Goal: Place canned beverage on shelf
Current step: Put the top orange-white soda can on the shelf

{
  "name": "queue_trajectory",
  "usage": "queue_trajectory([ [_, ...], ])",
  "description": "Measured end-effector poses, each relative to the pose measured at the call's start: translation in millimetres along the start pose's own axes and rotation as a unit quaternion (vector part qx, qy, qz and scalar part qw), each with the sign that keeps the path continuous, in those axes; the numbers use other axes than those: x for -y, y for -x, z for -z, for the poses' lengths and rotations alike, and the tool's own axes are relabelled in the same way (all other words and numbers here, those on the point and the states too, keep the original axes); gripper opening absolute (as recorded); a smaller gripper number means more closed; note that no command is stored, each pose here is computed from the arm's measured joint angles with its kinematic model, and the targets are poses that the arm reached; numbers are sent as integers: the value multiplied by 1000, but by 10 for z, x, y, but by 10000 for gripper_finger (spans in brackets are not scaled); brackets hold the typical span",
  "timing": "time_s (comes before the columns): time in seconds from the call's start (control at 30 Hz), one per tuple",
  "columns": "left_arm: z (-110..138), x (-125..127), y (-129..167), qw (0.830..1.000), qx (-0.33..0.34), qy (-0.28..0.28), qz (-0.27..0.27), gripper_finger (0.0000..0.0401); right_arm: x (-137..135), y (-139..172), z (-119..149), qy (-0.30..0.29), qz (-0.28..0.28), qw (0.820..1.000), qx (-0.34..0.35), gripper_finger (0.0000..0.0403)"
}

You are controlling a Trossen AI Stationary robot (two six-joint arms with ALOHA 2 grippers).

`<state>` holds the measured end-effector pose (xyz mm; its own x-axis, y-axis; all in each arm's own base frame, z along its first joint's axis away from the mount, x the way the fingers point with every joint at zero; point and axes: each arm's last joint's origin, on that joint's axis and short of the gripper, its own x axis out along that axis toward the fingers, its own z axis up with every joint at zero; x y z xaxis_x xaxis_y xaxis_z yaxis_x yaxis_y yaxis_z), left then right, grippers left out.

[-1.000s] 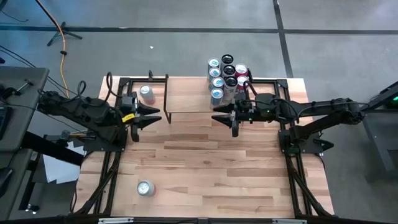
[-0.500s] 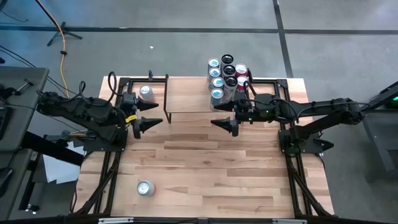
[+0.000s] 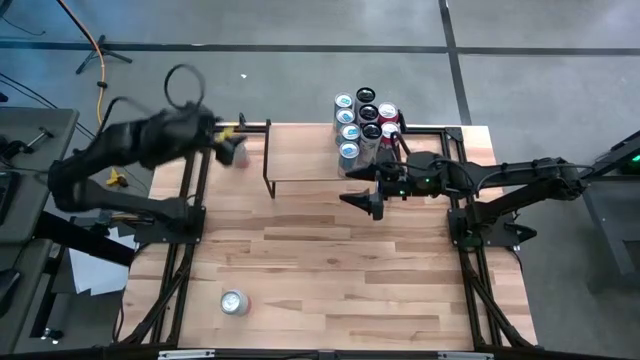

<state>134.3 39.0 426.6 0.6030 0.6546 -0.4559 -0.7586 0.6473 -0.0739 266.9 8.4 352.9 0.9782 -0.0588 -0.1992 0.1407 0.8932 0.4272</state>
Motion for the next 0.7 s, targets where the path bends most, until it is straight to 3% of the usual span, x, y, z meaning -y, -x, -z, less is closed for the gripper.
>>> queue_trajectory([
  [0.1,-61,-267,-264,990,-102,-11,-100,376,9,-1,18,-1,5,1000,-9,385],
  [0.2,0,-558,-604,968,-218,19,-123,376,14,-5,29,-13,8,1000,-14,385],
  [0.3,104,-789,-957,945,-293,49,-135,376,19,-7,39,-27,10,999,-18,385],
  [0.53,375,-1073,-1558,898,-394,85,-177,376,27,-6,54,-51,15,998,-25,385],
  [0.7,521,-1168,-1869,882,-420,96,-188,376,35,-5,70,-53,20,998,-33,385],
])
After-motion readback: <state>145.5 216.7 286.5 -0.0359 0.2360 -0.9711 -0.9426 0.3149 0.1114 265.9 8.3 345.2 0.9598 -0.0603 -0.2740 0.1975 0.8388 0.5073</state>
